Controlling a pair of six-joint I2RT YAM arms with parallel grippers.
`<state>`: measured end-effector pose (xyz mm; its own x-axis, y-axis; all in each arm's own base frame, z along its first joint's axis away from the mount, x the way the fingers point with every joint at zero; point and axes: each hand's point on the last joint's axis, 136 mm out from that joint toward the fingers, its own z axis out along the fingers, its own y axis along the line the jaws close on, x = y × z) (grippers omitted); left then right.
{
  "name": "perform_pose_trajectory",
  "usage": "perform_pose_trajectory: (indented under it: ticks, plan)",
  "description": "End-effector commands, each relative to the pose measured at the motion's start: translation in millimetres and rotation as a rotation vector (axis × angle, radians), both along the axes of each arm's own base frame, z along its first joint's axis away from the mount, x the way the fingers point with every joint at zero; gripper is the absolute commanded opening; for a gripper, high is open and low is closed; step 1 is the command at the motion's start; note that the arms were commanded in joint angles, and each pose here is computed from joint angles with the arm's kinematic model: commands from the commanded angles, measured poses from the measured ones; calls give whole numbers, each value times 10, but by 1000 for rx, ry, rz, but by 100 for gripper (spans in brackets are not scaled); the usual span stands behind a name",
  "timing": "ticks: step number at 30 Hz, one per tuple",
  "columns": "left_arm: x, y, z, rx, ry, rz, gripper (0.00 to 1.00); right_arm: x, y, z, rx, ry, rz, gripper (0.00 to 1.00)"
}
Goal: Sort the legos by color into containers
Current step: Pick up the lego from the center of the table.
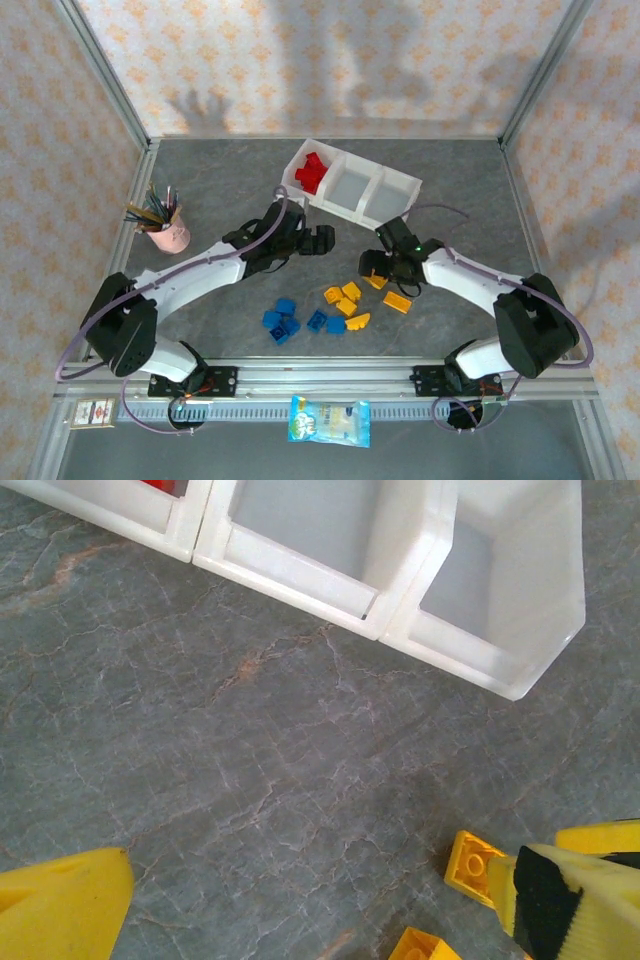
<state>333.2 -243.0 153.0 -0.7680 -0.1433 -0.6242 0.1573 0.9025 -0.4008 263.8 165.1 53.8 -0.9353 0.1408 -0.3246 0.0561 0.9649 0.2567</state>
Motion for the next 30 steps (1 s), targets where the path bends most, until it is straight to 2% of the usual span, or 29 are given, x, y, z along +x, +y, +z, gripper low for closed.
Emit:
perform_pose_trajectory:
  ticks: [1, 13, 19, 24, 30]
  plan:
    - [-8, 13, 125, -52, -35, 23, 99, -129, 21, -35, -45, 17, 46, 89]
    - [13, 56, 86, -21, -27, 42, 99, -66, 24, -253, -143, 57, 73, 88]
    - [19, 49, 108, -25, -29, 42, 99, 140, -71, -189, -210, -3, 8, 87]
    - [29, 38, 165, -39, -44, 42, 99, 289, -84, -147, -228, -28, -6, 80]
    - [30, 64, 149, -29, -45, 50, 99, 228, 5, -244, -191, 9, 40, 65]
